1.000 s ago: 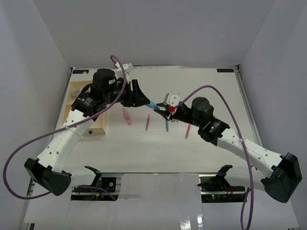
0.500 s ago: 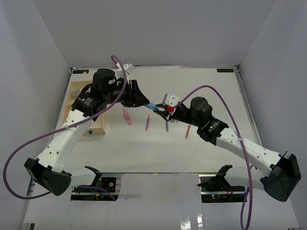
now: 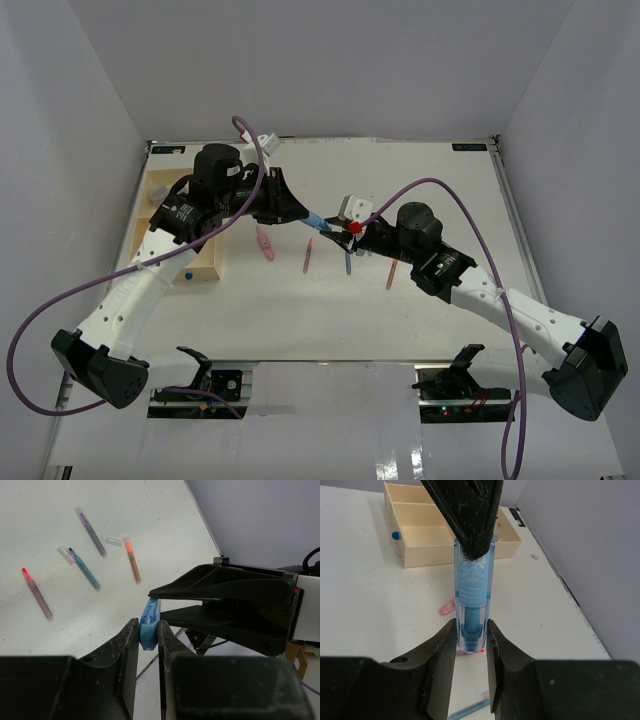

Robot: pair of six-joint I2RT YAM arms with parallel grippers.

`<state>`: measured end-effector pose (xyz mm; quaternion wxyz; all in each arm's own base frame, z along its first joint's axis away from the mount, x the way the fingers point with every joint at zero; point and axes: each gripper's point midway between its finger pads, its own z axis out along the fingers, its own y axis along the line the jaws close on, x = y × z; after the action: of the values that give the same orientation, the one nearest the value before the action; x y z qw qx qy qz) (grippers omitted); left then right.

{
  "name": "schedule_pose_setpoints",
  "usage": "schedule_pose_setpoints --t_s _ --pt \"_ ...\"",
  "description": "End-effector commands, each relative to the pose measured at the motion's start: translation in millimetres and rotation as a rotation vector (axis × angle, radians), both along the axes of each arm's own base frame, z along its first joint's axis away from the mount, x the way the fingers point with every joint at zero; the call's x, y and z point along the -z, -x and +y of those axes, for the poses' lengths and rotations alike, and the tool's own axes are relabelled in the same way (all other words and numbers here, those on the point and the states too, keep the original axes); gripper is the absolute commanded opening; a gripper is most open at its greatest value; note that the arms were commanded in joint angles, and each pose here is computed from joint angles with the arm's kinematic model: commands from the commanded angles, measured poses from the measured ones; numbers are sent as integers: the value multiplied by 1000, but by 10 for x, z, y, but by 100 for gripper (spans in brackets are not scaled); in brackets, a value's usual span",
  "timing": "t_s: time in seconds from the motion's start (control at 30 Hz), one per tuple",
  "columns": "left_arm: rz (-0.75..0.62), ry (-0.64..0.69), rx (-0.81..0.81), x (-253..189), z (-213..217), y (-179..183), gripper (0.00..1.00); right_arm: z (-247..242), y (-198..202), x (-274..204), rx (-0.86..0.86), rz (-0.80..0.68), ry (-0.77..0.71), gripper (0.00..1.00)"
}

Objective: Sort the stationery into containers
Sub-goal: Close the pen cap on the pen.

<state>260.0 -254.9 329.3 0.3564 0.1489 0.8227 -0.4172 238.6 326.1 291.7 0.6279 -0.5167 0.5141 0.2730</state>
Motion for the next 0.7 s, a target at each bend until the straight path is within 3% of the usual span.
schedule_pose_setpoints --t_s 0.0,0.67 --pt "9 15 44 4 -32 90 18 13 38 -434 -14 -83 -82 8" --pt "141 13 65 342 -80 172 19 76 64 -999 -52 -188 -169 8"
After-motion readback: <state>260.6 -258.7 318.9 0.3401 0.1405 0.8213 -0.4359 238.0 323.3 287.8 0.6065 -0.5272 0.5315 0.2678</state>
